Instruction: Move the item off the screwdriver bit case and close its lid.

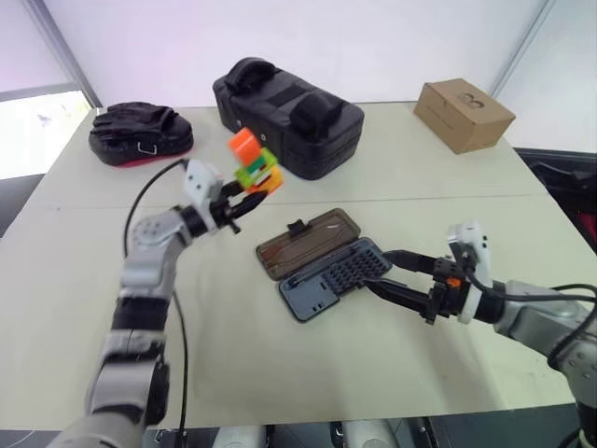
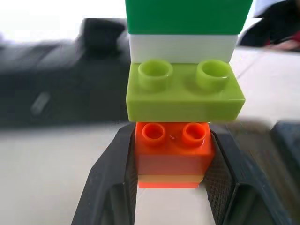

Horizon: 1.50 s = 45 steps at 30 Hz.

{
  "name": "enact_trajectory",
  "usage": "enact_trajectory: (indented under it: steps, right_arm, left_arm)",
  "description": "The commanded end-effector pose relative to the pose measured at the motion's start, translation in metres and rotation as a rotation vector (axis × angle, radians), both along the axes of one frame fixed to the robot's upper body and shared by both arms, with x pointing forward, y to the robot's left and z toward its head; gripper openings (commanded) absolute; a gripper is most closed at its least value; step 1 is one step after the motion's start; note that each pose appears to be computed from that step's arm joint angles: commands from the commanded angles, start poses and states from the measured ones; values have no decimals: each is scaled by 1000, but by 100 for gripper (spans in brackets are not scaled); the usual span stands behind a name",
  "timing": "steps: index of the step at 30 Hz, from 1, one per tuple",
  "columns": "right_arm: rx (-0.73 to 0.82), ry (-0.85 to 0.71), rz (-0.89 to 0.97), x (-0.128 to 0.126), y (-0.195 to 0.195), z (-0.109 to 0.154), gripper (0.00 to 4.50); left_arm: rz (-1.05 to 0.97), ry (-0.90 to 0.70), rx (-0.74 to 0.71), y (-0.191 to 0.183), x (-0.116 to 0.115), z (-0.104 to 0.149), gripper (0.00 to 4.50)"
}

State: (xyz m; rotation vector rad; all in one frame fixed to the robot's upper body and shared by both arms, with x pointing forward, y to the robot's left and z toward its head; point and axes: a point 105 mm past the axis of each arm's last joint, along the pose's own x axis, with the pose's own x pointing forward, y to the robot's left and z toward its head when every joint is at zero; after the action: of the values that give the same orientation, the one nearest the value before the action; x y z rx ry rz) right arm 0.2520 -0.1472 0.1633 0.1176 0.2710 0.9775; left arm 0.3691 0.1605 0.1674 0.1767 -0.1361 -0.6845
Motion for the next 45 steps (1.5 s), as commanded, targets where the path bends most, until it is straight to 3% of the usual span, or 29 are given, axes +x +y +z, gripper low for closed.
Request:
enact_trajectory:
  steps: [1, 8, 12, 15, 19, 25, 26, 31, 36, 40, 45]
  right_arm:
    - [30, -32, 34, 11, 5, 1, 450]
    - [42, -33, 135, 27, 21, -4, 450]
    - [36, -37, 167, 34, 24, -3, 450]
    - [25, -37, 192, 34, 26, -4, 450]
    - [19, -40, 197, 36, 26, -3, 450]
    - [9, -48, 187, 38, 24, -3, 450]
    - [9, -49, 184, 38, 24, -3, 450]
    - [6, -50, 180, 38, 24, -4, 450]
    - [-8, -49, 163, 37, 18, -5, 450]
    - [-17, -51, 145, 38, 11, -4, 450]
    - [-16, -55, 139, 38, 10, -4, 450]
  left_arm:
    - [354, -81, 44, 48, -16, 13, 130]
    - [1067, -124, -72, 163, -72, 9, 130]
    - [1233, -118, 20, 188, -90, -11, 130]
    - [1290, -94, -14, 195, -91, -26, 130]
    - [1246, -57, -58, 191, -77, -51, 130]
    - [1214, -71, -91, 194, -68, -55, 425]
    - [1205, -65, -93, 193, -68, -56, 446]
    - [1151, -84, -128, 187, -64, -51, 446]
    - [947, -193, -94, 163, -69, -4, 446]
    - [641, -175, 1, 133, -80, 41, 446]
    - [453, -148, 10, 110, -72, 69, 446]
